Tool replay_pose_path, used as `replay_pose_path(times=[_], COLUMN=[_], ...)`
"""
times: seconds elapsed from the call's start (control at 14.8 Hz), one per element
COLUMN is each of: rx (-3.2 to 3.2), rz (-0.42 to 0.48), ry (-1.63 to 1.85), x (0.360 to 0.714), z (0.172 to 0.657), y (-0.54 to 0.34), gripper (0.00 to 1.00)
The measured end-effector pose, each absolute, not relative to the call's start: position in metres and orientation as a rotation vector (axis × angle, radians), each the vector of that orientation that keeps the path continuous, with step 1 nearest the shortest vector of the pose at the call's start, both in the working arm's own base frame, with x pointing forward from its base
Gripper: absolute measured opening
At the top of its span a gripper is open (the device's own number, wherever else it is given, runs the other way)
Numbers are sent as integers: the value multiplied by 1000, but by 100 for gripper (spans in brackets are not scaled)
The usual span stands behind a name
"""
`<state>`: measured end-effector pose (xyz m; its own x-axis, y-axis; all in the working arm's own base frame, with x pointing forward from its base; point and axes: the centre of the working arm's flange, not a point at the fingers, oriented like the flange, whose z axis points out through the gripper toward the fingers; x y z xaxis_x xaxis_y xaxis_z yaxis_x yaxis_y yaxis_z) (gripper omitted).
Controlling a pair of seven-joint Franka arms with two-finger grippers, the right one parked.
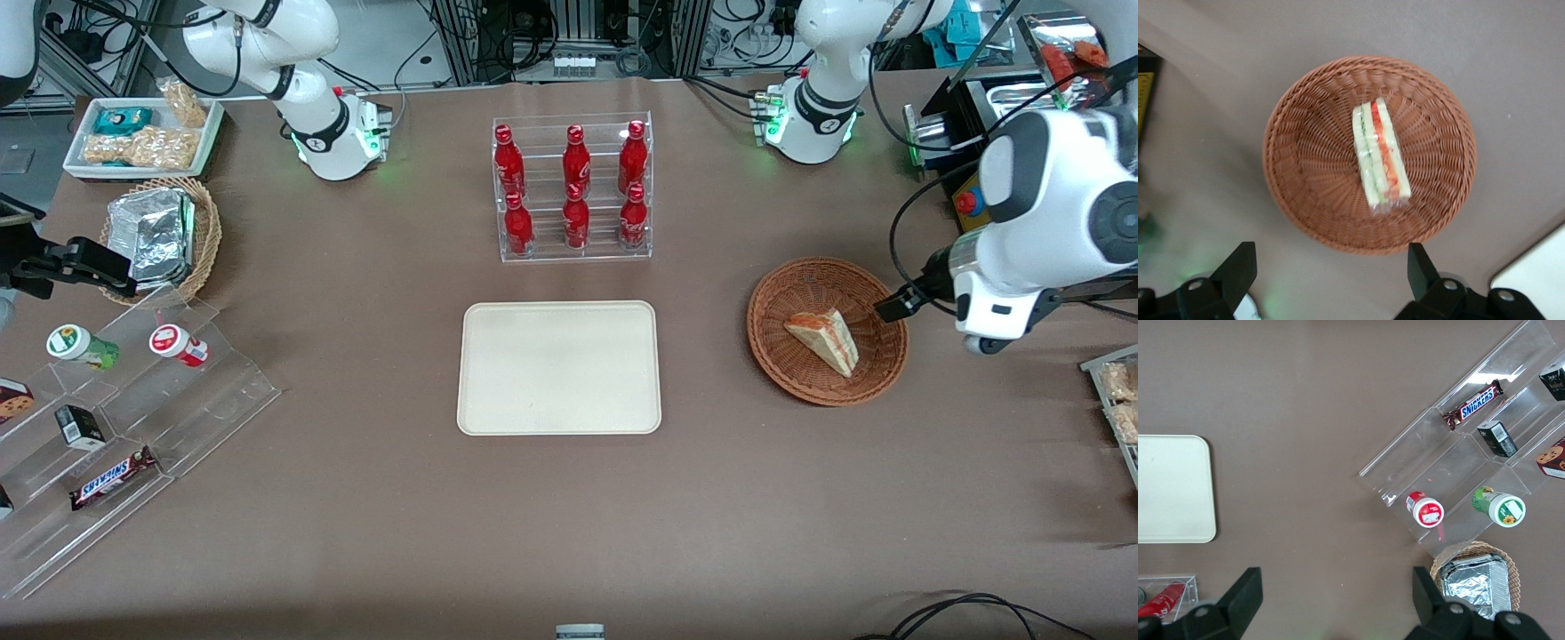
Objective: Place sandwich from basket to tray
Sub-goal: 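Move the open left gripper down over the wrapped sandwich in the basket, then close the left gripper on the wrapped sandwich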
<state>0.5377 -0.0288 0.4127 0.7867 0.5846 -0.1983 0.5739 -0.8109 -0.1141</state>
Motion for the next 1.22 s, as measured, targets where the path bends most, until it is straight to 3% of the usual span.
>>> replay_pose_path(times=[0.27, 0.54, 0.81, 1.22], rx=[-2927, -2963, -2984, -2977], rz=[240, 169, 142, 183], ry=[-1063, -1143, -1140, -1147], x=[525, 528, 530, 529], z=[362, 348, 320, 289], y=[-29, -48, -65, -65], gripper=[100, 100, 100, 100])
